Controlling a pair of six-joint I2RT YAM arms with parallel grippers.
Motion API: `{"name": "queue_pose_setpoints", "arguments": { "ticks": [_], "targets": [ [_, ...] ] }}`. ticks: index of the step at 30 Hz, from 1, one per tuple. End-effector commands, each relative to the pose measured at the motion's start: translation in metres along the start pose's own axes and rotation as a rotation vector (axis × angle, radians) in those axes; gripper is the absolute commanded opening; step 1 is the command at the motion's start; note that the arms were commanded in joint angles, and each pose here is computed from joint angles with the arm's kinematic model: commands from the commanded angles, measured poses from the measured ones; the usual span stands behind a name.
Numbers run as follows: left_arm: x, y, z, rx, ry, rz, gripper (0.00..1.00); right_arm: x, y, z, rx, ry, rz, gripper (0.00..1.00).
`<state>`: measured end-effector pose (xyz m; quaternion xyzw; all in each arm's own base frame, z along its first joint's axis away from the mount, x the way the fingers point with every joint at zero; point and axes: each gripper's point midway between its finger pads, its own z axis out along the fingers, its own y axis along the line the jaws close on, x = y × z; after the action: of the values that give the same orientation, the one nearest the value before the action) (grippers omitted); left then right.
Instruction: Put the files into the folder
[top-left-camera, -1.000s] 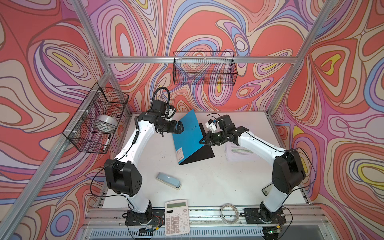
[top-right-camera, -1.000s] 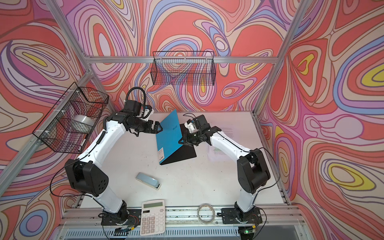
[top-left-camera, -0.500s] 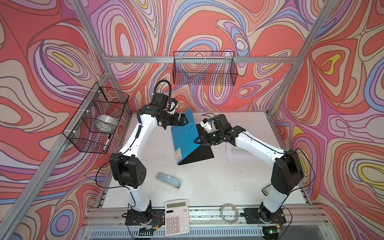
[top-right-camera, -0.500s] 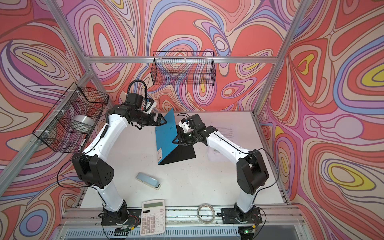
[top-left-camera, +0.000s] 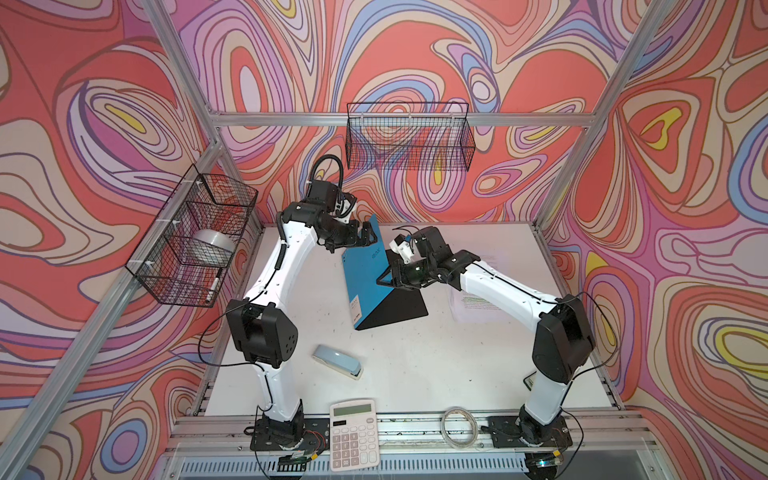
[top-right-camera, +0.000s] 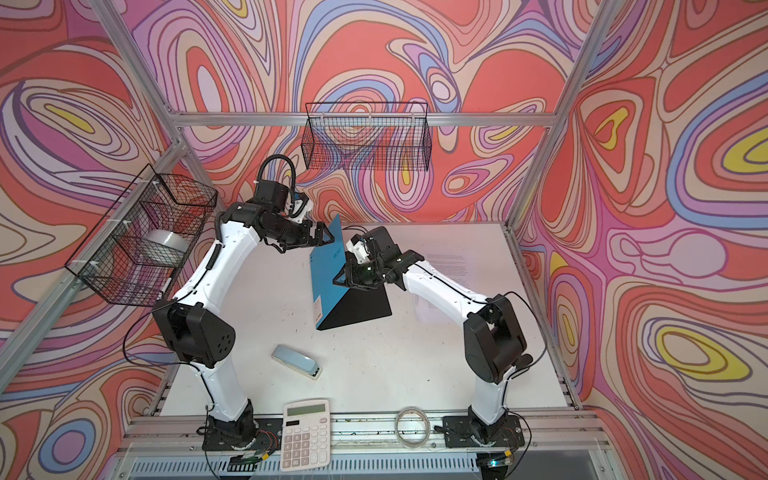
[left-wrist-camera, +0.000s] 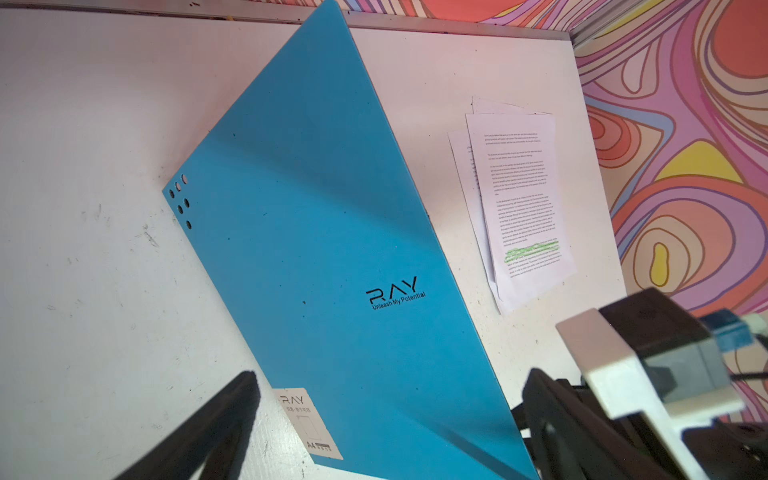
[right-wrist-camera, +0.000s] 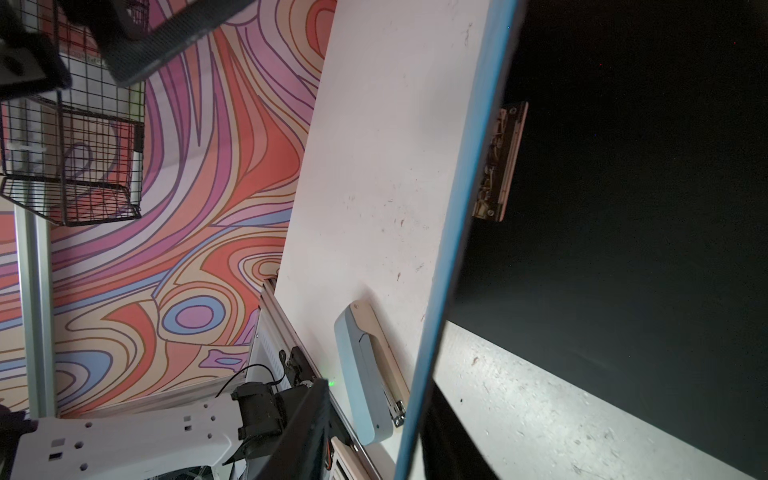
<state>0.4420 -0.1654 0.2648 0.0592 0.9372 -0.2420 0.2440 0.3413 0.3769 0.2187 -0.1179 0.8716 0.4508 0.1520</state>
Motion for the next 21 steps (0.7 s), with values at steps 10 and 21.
{"name": "queue_pose_setpoints", "arguments": {
  "ticks": [10,21],
  "targets": [
    [0.005,0.025,-0.006,-0.123,0.007,-0.079,1.0,-0.008,0.044,0.01,-0.073,-0.043,-0.057,0.48],
    [0.01,0.048,-0.001,-0.153,0.023,-0.149,1.0,-0.006,0.078,0.017,-0.211,-0.05,-0.061,0.52]
  ]
}}
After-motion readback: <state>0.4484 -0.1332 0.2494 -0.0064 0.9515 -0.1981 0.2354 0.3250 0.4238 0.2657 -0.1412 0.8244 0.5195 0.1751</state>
